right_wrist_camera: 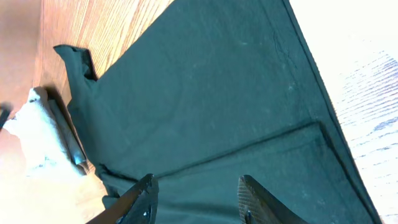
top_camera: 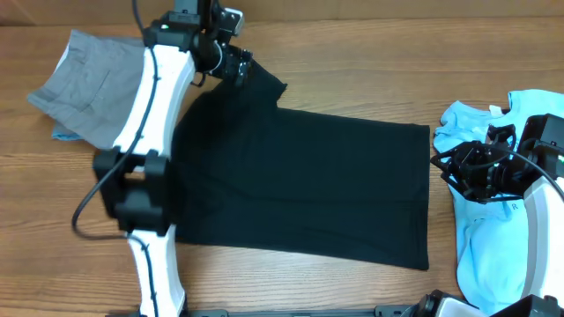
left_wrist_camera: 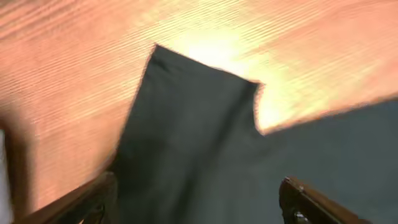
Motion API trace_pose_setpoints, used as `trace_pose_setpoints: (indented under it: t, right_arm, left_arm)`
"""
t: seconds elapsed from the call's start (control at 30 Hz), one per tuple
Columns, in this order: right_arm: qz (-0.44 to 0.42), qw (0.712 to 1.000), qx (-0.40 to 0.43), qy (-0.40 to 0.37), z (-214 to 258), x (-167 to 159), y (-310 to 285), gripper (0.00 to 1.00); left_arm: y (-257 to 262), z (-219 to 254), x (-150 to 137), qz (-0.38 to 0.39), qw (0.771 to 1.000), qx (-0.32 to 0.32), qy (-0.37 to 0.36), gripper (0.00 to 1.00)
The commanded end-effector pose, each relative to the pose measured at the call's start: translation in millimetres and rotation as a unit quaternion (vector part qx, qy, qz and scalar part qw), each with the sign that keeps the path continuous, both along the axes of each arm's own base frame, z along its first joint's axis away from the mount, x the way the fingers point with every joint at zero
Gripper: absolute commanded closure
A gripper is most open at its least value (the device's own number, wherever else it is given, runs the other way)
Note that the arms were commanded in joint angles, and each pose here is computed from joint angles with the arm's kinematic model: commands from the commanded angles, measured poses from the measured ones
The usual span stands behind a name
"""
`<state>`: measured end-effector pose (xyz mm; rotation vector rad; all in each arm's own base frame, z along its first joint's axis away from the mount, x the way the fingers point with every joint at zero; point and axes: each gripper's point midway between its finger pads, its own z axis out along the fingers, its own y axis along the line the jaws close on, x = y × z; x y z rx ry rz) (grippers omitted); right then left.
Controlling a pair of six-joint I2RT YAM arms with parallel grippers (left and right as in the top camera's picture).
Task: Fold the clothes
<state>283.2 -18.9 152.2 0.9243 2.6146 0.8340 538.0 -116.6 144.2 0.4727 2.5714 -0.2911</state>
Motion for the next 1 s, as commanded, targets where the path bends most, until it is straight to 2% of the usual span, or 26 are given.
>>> trace_pose_setpoints:
  t: [0.0, 0.17, 0.43, 0.6, 0.77, 0.87, 0.9, 0.97]
  right_arm:
    - [0.005, 1.000, -0.004, -0.020, 11.1, 4.0, -0.6, 0.55]
    - [0.002, 1.000, -0.012, -0.006, 7.5, -0.8, -2.8, 0.55]
    - [-0.004, 0.999, -0.030, 0.030, -0.6, -13.3, -7.5, 0.55]
    - [-0.005, 0.999, -0.030, 0.034, -1.3, -15.3, -7.2, 0.56]
    - [-0.005, 0.998, -0.031, 0.047, -3.2, -20.6, -6.8, 0.56]
    - [-0.006, 0.998, -0.033, 0.052, -4.0, -22.1, -7.5, 0.56]
    - [-0.006, 0.998, -0.033, 0.051, -4.0, -22.0, -7.4, 0.57]
    - [-0.006, 0.998, -0.034, 0.049, -3.9, -21.1, -7.9, 0.57]
  left_arm:
    - [-0.8, -34.8, 30.0, 0.008, 1.000, 0.006, -0.013, 0.12]
    - [-19.3, -74.1, 55.9, 0.008, 0.999, -0.008, -0.034, 0.09]
    - [-35.6, -118.6, 76.4, 0.009, 0.998, 0.024, -0.063, 0.10]
    - [-39.5, -134.4, 80.8, 0.012, 0.997, 0.036, -0.070, 0.24]
    - [-38.1, -157.3, 74.6, 0.012, 0.998, 0.040, -0.047, 0.38]
    - [-37.8, -159.9, 72.3, 0.020, 0.998, 0.036, -0.038, 0.57]
    - [-38.9, -158.7, 72.4, 0.023, 0.999, 0.031, -0.038, 0.69]
    - [-41.1, -151.4, 73.1, 0.031, 0.999, 0.019, -0.037, 0.84]
